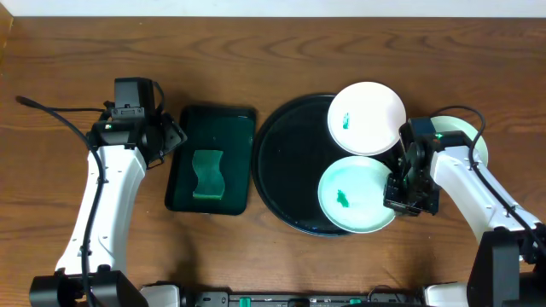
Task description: Clean dirty plates on tray and stack at the side
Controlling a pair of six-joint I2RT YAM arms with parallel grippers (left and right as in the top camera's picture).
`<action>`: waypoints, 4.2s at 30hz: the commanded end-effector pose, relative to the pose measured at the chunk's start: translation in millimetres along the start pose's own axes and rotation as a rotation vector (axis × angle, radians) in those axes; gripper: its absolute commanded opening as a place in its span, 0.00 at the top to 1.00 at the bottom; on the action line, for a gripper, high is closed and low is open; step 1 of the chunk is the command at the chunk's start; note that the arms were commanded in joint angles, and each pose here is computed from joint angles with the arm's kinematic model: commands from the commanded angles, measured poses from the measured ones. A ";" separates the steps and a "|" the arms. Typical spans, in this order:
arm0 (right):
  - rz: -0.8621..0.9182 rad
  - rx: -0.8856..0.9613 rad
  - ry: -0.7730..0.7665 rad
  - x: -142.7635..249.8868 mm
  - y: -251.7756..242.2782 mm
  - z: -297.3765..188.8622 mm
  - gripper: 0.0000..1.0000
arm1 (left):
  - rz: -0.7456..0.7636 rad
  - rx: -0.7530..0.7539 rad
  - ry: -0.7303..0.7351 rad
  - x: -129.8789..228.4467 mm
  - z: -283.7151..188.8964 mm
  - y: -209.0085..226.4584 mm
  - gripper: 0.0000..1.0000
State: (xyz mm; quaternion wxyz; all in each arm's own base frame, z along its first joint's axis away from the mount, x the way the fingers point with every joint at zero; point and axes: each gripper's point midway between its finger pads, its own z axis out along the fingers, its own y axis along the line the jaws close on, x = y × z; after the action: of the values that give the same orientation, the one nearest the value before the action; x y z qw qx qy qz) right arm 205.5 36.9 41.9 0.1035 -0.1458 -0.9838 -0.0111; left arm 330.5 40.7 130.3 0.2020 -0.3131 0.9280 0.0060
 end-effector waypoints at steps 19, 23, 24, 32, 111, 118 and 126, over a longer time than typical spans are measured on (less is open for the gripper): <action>-0.044 -0.201 0.009 2.1 46.1 -3.3 0.60 | -0.005 -0.006 -0.016 -5.7 -2.6 0.6 0.20; -0.009 -0.220 0.043 5.3 42.4 -12.2 0.63 | -0.005 -0.006 -0.016 -5.6 -2.6 0.6 0.20; -0.002 -0.217 0.052 6.5 40.4 -14.6 0.63 | -0.005 -0.006 -0.016 -5.6 -2.6 0.6 0.20; 0.024 -0.168 0.066 11.1 32.4 -11.2 0.76 | -0.005 -0.006 -0.016 -5.6 -2.6 0.6 0.20; 0.359 0.072 0.058 22.9 -6.1 3.7 0.77 | -0.005 -0.006 -0.016 -5.6 -2.6 0.6 0.20; 0.358 0.066 0.049 20.8 -5.1 5.0 0.72 | -0.005 -0.006 -0.016 -5.7 -2.6 0.6 0.20; 0.338 0.053 0.032 20.2 -1.4 19.2 0.99 | -0.005 -0.006 -0.016 -5.6 -2.6 0.6 0.20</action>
State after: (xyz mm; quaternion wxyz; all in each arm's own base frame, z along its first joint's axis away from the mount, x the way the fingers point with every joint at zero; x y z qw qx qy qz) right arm 186.5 42.0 29.9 0.1243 -0.3119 -0.9417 0.0213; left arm 330.5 40.8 130.3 0.2020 -0.3131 0.9280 0.0062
